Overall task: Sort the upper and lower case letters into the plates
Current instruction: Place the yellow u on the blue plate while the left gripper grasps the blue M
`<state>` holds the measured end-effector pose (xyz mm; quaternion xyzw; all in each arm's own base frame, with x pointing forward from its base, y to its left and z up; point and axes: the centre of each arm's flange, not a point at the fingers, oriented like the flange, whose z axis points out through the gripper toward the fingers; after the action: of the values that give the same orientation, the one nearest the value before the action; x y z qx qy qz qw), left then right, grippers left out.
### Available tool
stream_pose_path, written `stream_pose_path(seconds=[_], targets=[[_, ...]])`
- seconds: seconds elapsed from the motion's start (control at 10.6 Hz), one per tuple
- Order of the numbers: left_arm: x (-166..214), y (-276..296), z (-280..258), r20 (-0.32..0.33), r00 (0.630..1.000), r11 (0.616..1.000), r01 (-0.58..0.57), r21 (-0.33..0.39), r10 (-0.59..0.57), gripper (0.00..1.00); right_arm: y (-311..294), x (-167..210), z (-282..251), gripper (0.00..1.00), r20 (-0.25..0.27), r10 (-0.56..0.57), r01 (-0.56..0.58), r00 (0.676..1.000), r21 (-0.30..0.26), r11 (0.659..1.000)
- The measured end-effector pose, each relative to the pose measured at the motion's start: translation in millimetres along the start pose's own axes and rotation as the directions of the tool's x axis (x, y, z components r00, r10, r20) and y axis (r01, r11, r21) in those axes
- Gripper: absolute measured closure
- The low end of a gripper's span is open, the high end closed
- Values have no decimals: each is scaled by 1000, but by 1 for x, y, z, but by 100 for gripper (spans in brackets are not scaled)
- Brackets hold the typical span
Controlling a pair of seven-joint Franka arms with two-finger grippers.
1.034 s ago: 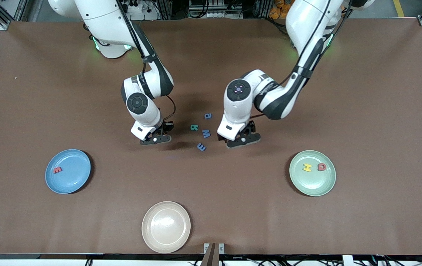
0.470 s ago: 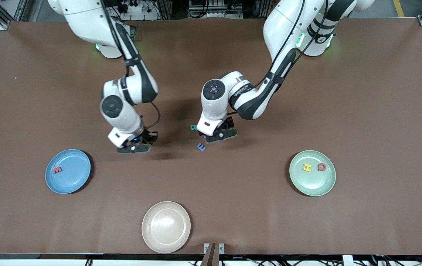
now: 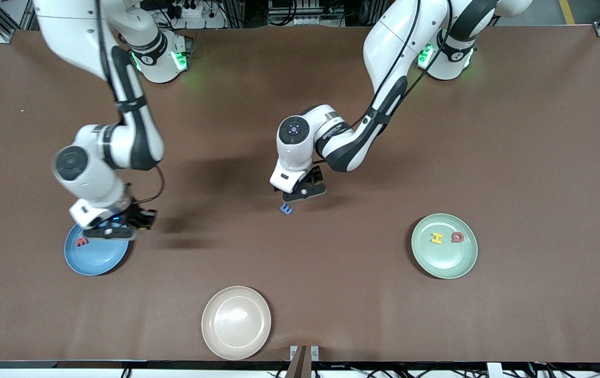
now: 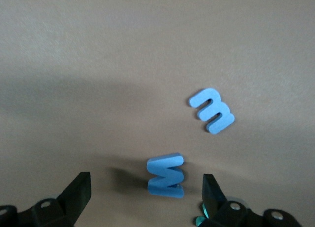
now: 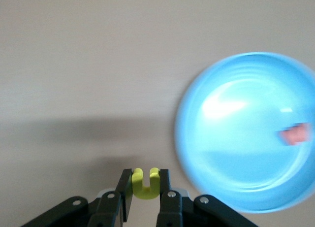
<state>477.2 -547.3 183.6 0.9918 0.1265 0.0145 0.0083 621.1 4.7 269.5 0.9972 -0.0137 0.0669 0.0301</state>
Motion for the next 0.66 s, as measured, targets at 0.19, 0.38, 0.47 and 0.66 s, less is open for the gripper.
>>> stream_pose_path(seconds=[0.19, 0.38, 0.47, 0.66], targets=[[-7, 1, 12, 9, 1000, 1000, -9, 13, 9, 0, 67, 4, 13, 74, 10, 38, -38, 999, -32, 999], [-10, 0, 18, 14, 1000, 1000, -11, 20, 11, 1, 91, 14, 23, 74, 2, 64, -64, 998, -58, 996], [-9, 0, 19, 14, 1000, 1000, -11, 21, 11, 9, 96, 18, 25, 62, -1, 70, -70, 998, -65, 995], [-8, 2, 16, 11, 1000, 1000, -10, 14, 10, 23, 98, 21, 26, 40, -5, 69, -70, 998, -69, 995]])
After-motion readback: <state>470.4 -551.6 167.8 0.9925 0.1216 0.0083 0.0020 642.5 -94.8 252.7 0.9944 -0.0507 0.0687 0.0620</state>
